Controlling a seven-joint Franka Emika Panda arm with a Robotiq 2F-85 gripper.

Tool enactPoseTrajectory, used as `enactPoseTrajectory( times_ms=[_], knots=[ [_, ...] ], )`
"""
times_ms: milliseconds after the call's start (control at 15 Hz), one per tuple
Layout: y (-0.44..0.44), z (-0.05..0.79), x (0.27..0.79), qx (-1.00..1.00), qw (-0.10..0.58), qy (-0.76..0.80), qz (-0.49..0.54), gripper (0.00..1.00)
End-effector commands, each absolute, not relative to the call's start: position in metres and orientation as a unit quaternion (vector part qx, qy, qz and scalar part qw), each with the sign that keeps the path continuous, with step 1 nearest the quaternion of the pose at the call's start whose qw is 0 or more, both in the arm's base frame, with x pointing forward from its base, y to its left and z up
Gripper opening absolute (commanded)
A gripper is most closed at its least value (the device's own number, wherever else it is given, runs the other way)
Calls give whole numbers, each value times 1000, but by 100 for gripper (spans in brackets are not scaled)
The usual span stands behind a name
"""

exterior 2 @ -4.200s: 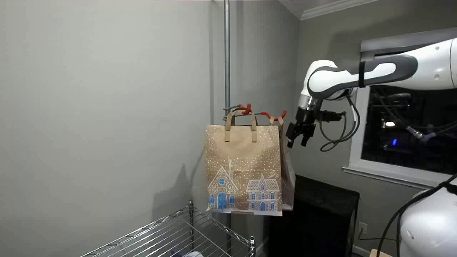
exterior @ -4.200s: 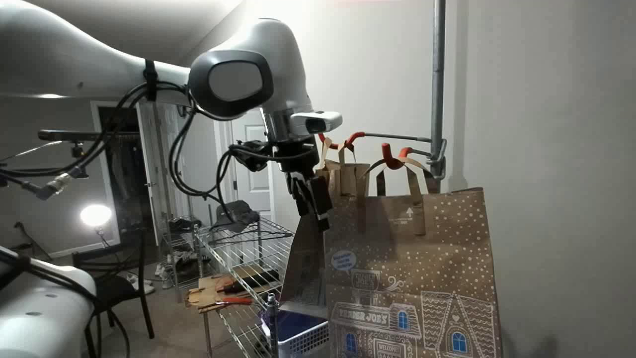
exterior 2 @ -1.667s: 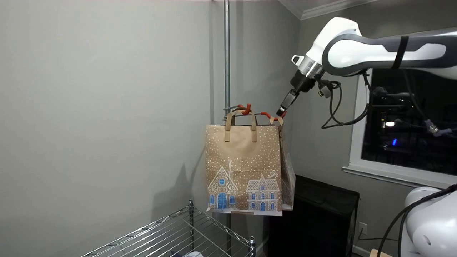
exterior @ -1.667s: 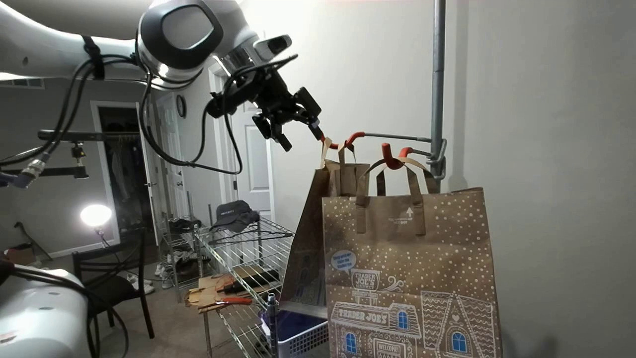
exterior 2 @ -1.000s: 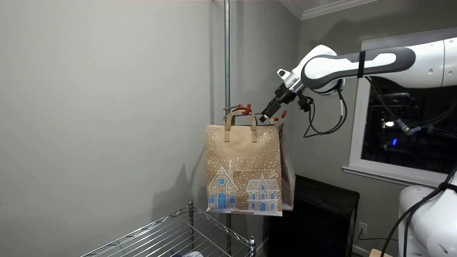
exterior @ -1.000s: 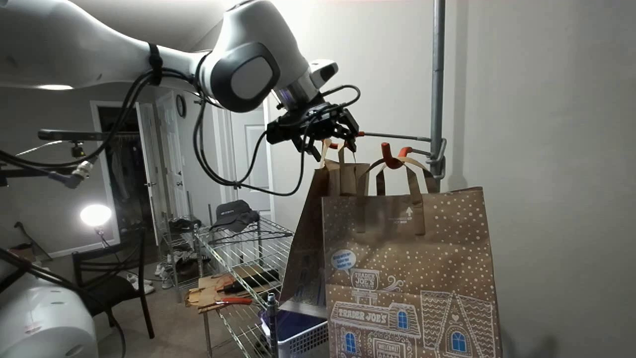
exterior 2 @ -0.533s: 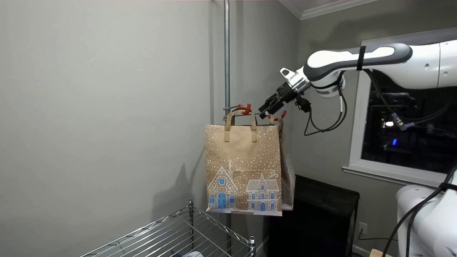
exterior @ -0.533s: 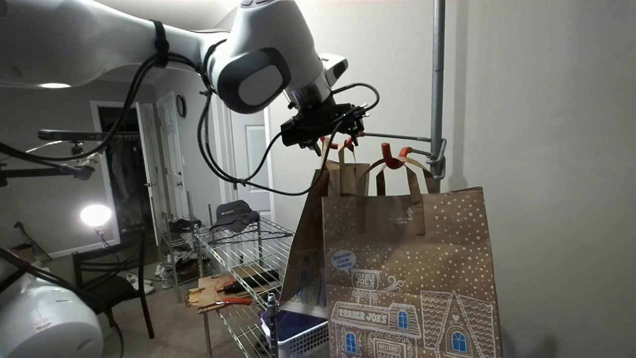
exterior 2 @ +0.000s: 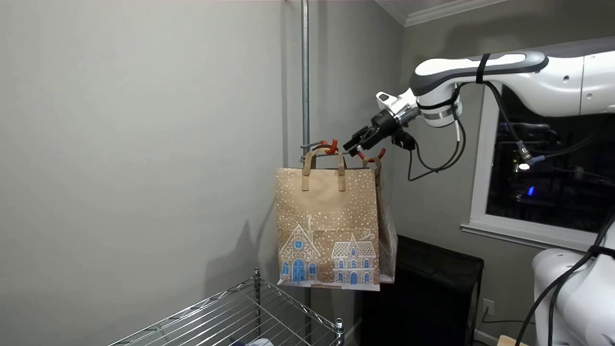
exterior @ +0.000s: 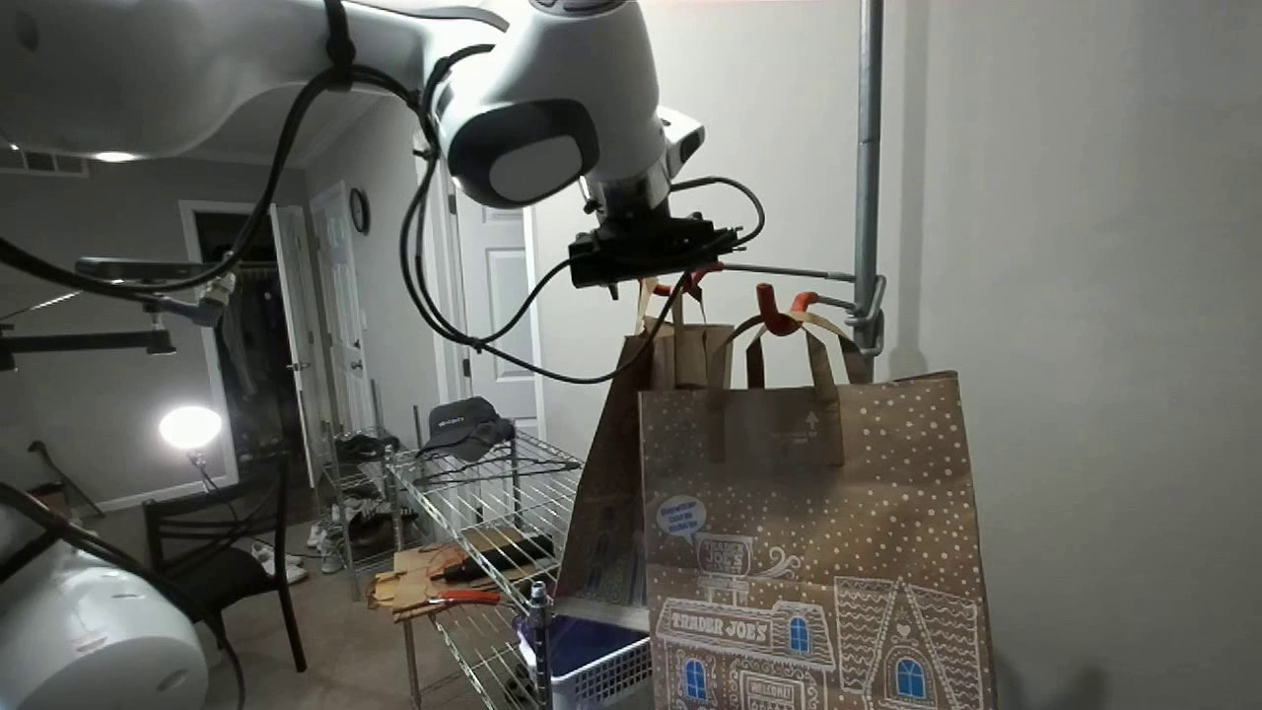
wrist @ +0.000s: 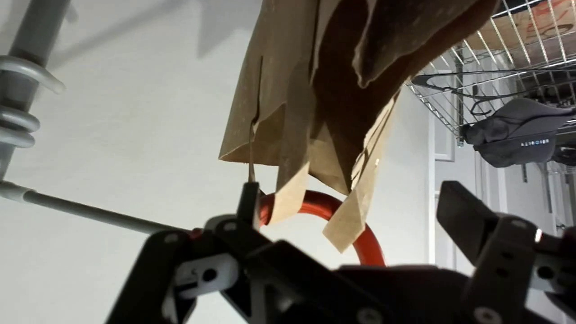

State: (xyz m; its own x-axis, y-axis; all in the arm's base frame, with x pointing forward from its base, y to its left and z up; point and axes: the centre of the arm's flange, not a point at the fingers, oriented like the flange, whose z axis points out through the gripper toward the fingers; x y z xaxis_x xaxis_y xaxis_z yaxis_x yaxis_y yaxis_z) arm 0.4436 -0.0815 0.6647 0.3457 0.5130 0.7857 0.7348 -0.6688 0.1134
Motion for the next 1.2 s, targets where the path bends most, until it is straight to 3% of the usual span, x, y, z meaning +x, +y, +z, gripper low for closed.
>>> enactPoseTrajectory(
  times_ms=[0,600,667,800,1133],
  knots=[
    [-80,670,469,-808,139,-404,-405,100],
    [-59,662,513,-827,114,-417,-361,100],
    [-55,664,513,-824,112,-423,-360,75],
    [-51,669,513,-823,111,-428,-357,67],
    [-51,680,508,-829,91,-425,-351,34]
  ],
)
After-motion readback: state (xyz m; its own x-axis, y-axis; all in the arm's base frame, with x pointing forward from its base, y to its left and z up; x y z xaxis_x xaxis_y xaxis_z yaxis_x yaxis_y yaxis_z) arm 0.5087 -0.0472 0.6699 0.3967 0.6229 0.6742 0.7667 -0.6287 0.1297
